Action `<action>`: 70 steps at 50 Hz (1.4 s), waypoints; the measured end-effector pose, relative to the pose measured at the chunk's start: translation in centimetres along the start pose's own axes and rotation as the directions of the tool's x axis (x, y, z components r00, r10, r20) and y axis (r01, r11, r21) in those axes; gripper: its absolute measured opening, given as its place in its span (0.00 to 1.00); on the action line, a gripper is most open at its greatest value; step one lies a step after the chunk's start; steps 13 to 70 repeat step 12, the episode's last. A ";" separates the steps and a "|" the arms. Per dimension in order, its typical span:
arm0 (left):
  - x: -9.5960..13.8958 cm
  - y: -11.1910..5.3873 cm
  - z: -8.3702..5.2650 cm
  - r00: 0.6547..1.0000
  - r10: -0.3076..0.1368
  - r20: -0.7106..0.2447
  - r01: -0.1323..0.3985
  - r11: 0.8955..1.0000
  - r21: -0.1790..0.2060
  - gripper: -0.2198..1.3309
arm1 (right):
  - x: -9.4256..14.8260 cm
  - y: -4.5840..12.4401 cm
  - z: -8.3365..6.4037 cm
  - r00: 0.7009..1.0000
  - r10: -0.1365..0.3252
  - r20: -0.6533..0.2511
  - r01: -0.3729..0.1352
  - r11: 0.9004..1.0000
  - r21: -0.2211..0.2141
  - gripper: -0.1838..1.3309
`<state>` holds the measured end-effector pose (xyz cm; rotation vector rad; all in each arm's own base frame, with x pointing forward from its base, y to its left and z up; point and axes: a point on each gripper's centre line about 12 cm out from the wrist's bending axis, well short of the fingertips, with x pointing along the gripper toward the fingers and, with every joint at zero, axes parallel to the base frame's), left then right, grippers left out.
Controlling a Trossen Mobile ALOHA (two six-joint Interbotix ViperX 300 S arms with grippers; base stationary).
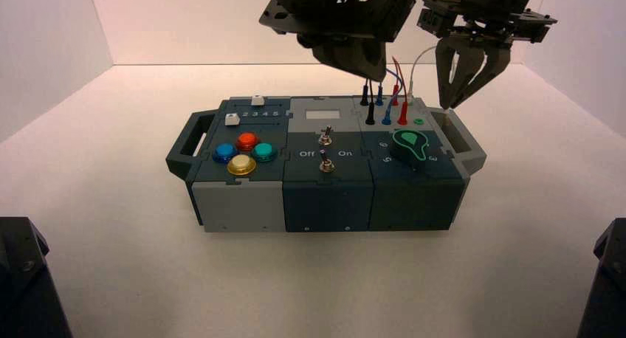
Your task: Pull the white wire.
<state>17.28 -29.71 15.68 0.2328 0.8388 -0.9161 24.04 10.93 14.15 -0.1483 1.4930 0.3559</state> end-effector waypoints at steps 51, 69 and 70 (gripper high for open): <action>0.5 0.0 0.6 1.000 0.002 0.005 -0.002 1.000 0.003 0.04 | -0.4 0.1 0.4 1.000 0.001 0.010 -0.001 1.000 -0.005 0.51; 0.5 0.0 0.6 1.000 0.002 0.005 -0.002 1.000 0.003 0.04 | -0.4 0.1 0.4 1.000 0.001 0.010 -0.001 1.000 -0.005 0.51; 0.5 0.0 0.6 1.000 0.002 0.005 -0.002 1.000 0.003 0.04 | -0.4 0.1 0.4 1.000 0.001 0.010 -0.001 1.000 -0.005 0.51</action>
